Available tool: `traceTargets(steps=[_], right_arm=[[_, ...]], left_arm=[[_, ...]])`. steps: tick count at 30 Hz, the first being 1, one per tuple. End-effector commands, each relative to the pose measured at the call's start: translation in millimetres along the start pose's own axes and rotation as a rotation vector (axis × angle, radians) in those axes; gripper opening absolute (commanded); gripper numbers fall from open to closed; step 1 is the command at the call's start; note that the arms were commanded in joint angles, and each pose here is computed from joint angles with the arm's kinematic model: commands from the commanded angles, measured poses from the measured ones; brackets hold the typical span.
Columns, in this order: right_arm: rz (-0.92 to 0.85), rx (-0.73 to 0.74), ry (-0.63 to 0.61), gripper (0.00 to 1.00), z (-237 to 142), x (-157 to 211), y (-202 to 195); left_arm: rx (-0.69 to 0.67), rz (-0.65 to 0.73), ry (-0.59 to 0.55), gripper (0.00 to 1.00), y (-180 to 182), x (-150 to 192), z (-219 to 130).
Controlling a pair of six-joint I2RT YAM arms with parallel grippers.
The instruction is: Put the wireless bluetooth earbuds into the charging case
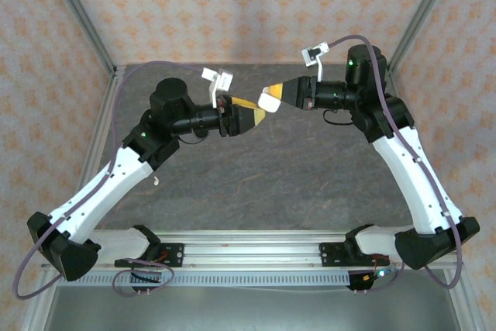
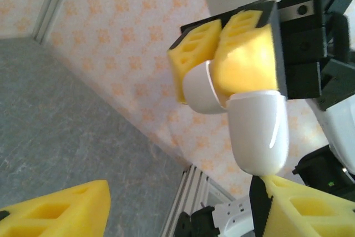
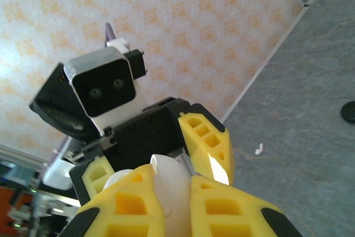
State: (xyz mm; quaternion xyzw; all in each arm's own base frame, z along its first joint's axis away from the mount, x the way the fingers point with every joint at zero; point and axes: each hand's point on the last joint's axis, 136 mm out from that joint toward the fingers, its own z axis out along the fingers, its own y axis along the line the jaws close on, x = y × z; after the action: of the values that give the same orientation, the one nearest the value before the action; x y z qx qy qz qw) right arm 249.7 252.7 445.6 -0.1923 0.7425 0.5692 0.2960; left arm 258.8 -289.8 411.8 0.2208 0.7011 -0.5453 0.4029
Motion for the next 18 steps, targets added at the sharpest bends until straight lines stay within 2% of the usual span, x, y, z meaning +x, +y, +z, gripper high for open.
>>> traceTargets(steps=[1,7,13,18], right_arm=[[-0.13,0.081,0.045,0.0,-2,15,-7],[-0.235,0.17,0.03,0.0,-4,17,-18],[-0.225,0.143,0.017,0.0,-1,17,-18],[-0.242,0.118,0.018,0.0,-1,22,-15]], left_arm=[[0.049,0.098,0.056,0.66,-19,3,-12],[0.155,0.165,0.092,0.66,-38,5,-11],[0.197,0.177,0.139,0.61,-39,15,1],[0.214,0.158,0.114,0.55,-35,10,11]])
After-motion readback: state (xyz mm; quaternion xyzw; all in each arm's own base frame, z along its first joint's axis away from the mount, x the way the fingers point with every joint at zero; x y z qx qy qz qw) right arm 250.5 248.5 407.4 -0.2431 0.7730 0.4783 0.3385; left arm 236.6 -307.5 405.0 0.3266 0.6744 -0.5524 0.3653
